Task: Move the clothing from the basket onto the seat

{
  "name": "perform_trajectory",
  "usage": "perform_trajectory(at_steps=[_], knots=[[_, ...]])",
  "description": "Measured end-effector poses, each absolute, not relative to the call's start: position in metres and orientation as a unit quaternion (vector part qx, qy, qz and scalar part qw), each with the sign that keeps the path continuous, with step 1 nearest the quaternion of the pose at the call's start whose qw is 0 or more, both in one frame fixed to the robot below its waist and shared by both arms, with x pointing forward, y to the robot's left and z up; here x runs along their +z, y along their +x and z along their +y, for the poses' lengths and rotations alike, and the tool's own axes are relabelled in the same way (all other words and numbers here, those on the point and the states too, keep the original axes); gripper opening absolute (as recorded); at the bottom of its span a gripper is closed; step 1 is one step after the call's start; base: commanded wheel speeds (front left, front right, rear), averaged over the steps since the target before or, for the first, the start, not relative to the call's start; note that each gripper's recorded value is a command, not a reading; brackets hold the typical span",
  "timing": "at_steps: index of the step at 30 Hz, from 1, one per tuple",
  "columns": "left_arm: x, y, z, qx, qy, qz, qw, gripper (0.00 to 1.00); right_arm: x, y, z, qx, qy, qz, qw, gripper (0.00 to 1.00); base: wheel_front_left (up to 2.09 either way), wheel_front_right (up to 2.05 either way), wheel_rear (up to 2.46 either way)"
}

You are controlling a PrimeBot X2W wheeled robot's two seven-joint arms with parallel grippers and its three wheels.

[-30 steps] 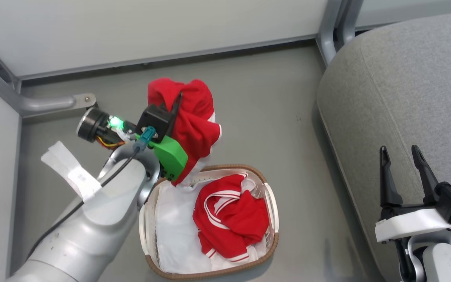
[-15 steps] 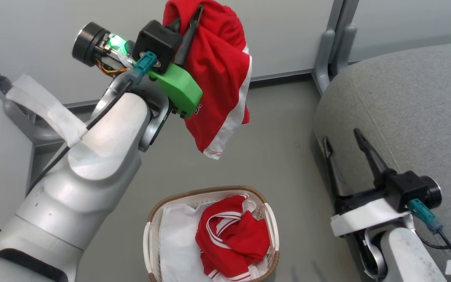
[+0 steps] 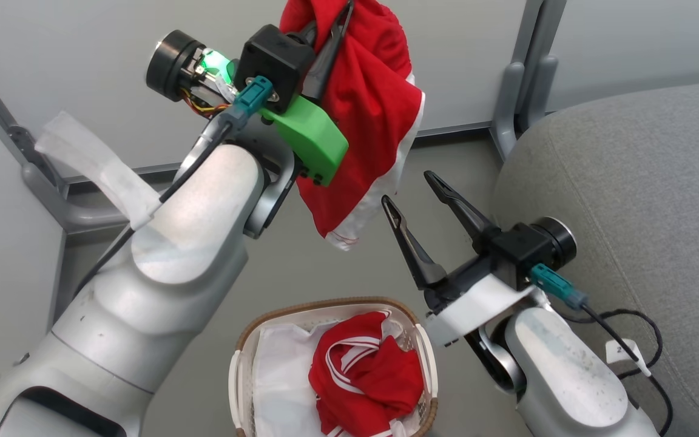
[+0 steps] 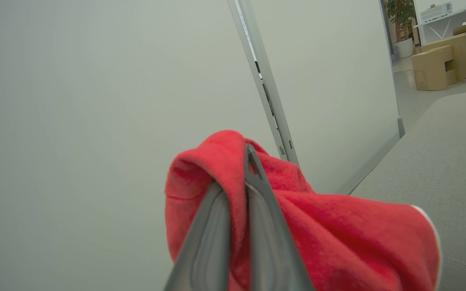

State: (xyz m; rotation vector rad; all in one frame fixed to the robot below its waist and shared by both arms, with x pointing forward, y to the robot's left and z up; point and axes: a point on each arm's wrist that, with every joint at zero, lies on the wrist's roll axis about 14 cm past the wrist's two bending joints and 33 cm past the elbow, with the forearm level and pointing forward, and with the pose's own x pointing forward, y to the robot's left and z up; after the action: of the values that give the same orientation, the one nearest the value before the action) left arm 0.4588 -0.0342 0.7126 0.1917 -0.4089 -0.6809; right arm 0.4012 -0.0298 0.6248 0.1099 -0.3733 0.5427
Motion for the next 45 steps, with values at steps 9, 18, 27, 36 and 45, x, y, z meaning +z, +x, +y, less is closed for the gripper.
perform_trajectory(at_steps=[9, 18, 27, 36, 45], knots=[[0.709, 0.44, -0.044, -0.348, 0.082, -0.197, 0.913, 0.0, 0.626, 0.41, 0.004, 0.317, 0.019, -0.17, 0.933, 1.0, 0.0, 0.0, 0.0], [0.692, 0.435, -0.033, -0.337, 0.044, -0.174, 0.924, 0.0, 0.629, 0.415, 0.008, 0.322, 0.014, -0.168, 0.932, 0.0, 0.0, 0.0, 0.0], [0.655, 0.437, -0.011, -0.309, -0.005, -0.141, 0.94, 1.0, 0.634, 0.423, -0.009, 0.295, 0.006, -0.178, 0.939, 0.0, 0.0, 0.0, 0.0], [0.593, 0.423, -0.006, -0.308, -0.048, -0.079, 0.947, 1.0, 0.634, 0.433, -0.031, 0.263, -0.01, -0.183, 0.947, 0.0, 0.0, 0.0, 0.0], [0.543, 0.402, -0.006, -0.321, -0.06, -0.023, 0.945, 1.0, 0.626, 0.44, -0.059, 0.227, -0.019, -0.177, 0.957, 0.0, 0.0, 0.0, 0.0]])
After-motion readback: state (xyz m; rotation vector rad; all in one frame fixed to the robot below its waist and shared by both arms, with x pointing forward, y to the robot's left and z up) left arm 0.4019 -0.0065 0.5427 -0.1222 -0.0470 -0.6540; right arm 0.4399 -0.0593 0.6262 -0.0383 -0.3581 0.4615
